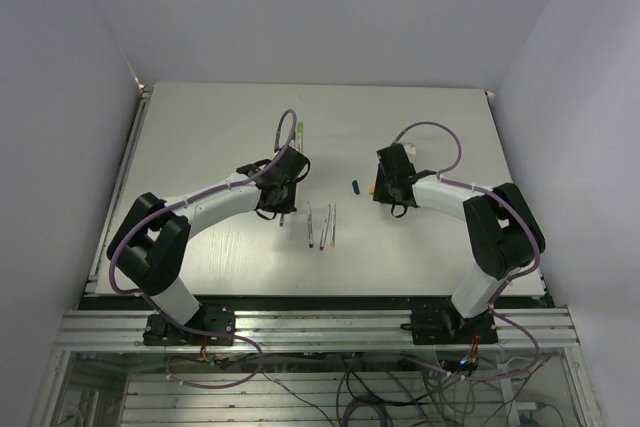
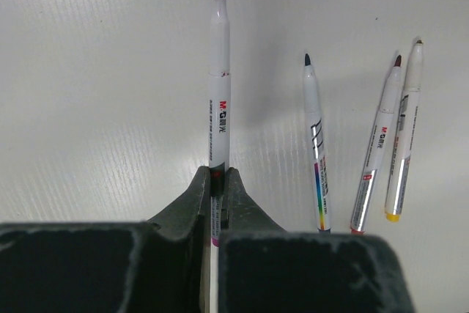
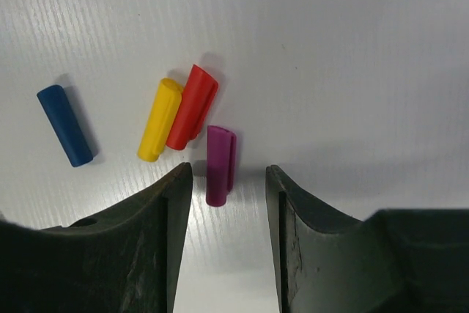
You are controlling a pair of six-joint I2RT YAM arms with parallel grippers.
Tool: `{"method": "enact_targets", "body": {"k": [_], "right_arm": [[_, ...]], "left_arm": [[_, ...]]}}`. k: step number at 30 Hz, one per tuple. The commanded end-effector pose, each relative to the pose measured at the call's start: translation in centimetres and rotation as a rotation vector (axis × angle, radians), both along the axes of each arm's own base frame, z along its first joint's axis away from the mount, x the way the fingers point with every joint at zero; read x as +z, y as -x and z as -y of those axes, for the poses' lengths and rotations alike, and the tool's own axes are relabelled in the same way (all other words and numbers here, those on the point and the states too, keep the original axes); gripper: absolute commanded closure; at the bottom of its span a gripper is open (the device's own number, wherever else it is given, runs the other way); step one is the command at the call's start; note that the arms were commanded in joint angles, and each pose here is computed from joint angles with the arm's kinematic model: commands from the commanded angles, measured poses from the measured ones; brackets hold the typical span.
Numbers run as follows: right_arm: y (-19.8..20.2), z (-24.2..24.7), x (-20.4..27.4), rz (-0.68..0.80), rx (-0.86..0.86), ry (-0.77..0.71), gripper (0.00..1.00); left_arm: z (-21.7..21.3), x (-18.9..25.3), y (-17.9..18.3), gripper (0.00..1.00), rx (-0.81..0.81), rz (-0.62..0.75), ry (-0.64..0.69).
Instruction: Insert the pens into the pen caps
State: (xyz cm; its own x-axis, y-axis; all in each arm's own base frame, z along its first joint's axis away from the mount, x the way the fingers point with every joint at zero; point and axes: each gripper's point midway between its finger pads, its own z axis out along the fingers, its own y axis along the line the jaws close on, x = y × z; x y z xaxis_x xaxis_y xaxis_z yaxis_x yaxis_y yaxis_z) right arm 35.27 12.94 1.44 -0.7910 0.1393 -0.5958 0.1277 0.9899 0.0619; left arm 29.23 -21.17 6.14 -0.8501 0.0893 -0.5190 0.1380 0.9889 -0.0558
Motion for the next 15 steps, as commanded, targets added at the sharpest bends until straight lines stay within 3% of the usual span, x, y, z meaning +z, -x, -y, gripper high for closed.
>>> {"method": "enact_targets", "body": {"k": [1, 11, 15], "right_arm": [[-0.8, -0.2, -0.2, 0.007, 0.009, 0.022, 0.56], [0.7, 0.8, -1.6, -0.059, -0.008, 0.068, 0.61], [1.5, 1.3, -2.7, -0.103, -0.005, 0.100, 0.72]], "left_arm": [[1.1, 1.4, -0.8, 0.93, -0.004, 0.036, 0.064], [1.4, 0.9, -0.9, 0.93, -0.003, 0.025, 0.073], [1.6, 0.8, -1.0, 0.93, -0.006, 0.025, 0.077]]}}
